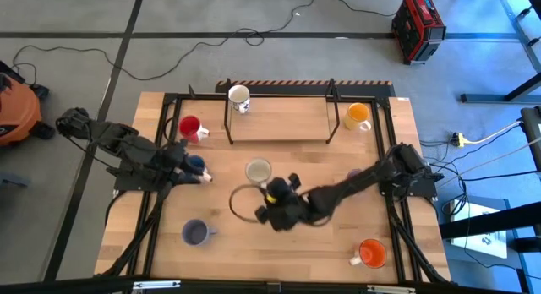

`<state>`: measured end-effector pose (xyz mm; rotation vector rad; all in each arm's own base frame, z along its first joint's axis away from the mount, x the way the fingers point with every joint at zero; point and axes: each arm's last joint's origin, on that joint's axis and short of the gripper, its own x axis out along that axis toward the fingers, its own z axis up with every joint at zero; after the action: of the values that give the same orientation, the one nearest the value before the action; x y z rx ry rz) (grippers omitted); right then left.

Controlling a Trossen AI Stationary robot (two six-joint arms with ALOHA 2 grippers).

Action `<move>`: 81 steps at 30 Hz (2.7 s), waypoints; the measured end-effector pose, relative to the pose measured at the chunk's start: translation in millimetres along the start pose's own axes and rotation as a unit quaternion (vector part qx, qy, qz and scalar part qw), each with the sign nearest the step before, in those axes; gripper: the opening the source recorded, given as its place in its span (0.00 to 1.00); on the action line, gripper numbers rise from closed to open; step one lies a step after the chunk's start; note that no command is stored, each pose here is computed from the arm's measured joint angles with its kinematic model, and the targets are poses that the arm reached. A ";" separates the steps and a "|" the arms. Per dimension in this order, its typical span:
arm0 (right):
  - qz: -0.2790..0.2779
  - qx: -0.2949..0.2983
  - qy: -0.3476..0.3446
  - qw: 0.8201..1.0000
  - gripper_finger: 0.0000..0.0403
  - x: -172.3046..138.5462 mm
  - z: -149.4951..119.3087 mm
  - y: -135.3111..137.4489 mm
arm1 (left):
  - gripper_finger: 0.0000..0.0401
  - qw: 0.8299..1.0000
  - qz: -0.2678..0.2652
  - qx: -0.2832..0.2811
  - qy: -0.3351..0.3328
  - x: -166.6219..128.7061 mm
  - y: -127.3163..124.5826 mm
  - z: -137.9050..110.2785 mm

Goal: Place coffee mugs
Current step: Put the blue patterned mug on the shelf

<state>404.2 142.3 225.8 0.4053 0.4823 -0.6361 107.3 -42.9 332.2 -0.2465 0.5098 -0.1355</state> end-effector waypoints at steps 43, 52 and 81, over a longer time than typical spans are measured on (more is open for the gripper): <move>-0.053 0.036 -0.106 0.992 0.10 146.6 79.2 -80.9 | 0.30 0.995 0.072 0.069 -0.004 1.1 4.7 -1.6; -0.030 0.046 -0.114 0.992 0.10 161.6 69.4 -79.3 | 0.30 0.995 0.074 0.069 -0.005 1.2 4.9 -1.6; -0.016 0.050 -0.103 0.993 0.24 170.6 79.2 -93.7 | 0.30 0.995 0.075 0.069 -0.006 1.3 4.8 -1.3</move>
<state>487.2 -44.8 178.4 0.4226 0.2606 -0.7277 108.1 -38.8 329.2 -0.0736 0.5023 -0.0232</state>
